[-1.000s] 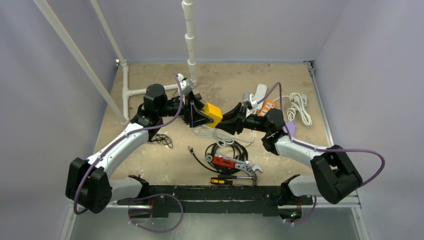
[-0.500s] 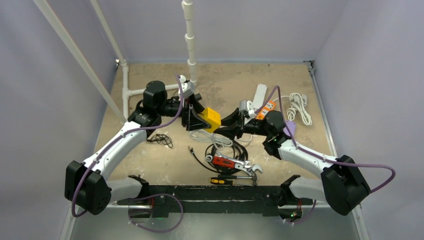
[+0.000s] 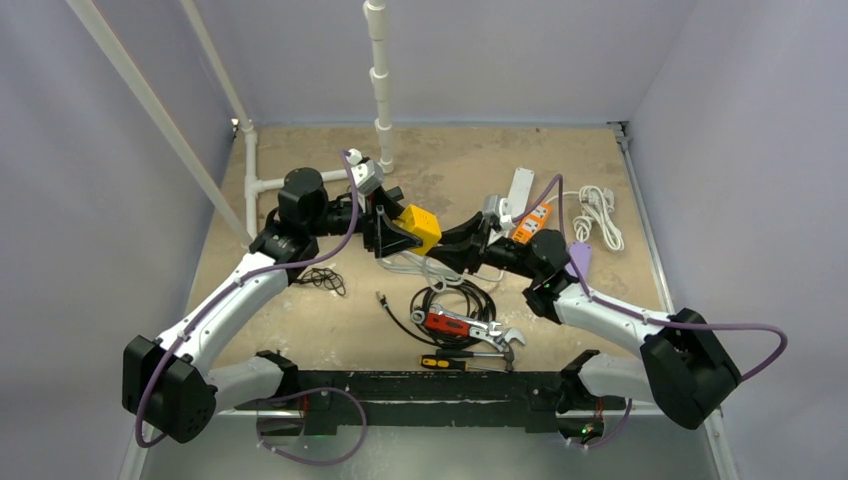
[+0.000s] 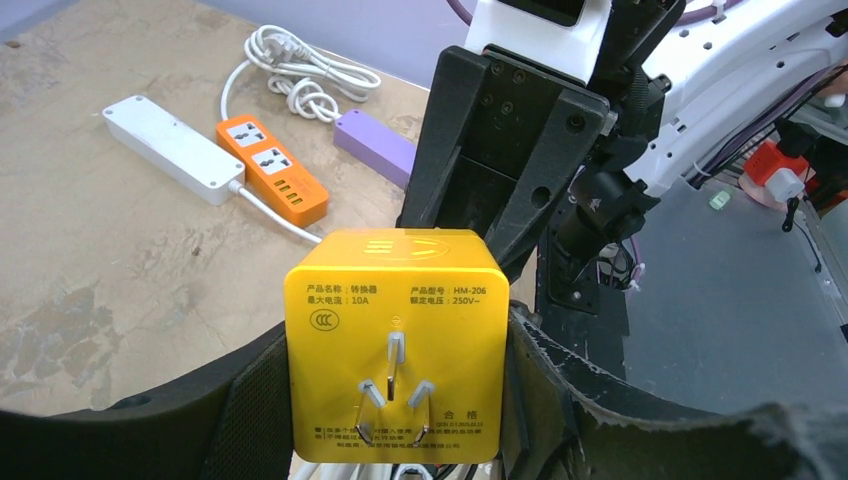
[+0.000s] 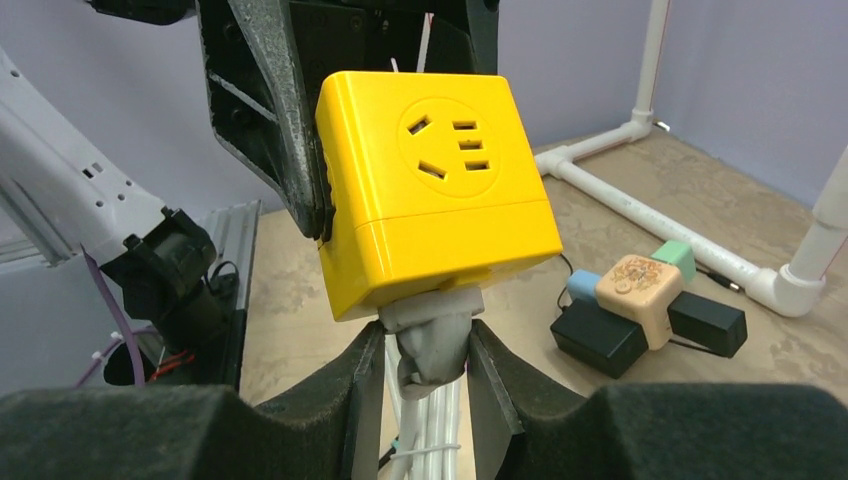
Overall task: Pull the plug off the socket
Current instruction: Remove the plug from the socket.
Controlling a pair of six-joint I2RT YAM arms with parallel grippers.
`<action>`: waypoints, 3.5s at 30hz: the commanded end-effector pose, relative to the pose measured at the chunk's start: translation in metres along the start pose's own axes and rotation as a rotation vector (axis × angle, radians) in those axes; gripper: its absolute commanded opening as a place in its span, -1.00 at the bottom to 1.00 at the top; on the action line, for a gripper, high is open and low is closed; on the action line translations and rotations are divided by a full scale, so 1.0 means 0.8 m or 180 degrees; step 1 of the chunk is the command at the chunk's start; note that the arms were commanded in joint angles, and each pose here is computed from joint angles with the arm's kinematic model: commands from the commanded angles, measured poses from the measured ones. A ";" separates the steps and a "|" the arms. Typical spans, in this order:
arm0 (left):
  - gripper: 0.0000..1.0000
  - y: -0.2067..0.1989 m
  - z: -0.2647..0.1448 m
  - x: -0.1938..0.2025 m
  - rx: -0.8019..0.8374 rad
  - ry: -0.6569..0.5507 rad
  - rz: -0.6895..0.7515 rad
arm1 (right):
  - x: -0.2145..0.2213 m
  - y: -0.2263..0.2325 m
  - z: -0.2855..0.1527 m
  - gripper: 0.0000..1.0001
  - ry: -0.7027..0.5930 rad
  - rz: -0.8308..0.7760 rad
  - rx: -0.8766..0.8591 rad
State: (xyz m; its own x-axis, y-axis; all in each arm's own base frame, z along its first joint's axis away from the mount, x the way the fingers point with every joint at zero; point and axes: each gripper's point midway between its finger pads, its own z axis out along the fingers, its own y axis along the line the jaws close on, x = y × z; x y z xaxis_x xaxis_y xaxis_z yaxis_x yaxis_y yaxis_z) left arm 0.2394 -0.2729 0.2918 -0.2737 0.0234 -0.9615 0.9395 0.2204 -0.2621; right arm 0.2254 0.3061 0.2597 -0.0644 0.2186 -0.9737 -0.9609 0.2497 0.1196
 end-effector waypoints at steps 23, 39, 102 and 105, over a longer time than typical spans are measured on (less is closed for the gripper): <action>-1.00 -0.001 -0.009 0.003 0.0116 0.0230 0.0274 | -0.040 0.045 0.036 -1.00 -0.0008 -0.0723 -0.0387; -1.00 -0.002 -0.013 -0.036 -0.0132 -0.0369 0.0317 | -0.045 0.042 0.027 0.32 -0.0319 -0.0301 -0.0170; 0.99 0.067 0.033 -0.073 -0.1731 -0.0368 0.0714 | -0.037 -0.110 0.025 -1.00 -0.0170 0.0148 0.2107; 0.99 0.068 0.037 -0.073 -0.1708 -0.0390 0.0766 | -0.028 -0.107 0.030 -1.00 -0.0096 0.0154 0.2031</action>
State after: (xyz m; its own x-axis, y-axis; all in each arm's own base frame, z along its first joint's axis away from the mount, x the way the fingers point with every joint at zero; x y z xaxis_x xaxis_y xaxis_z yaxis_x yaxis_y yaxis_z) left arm 0.3003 -0.2959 0.3159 -0.0731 0.0347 -0.9967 0.7678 0.6398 -0.0341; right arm 0.3147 0.2910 0.2321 -0.1741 0.1886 -0.9665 -0.5577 0.7900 0.2547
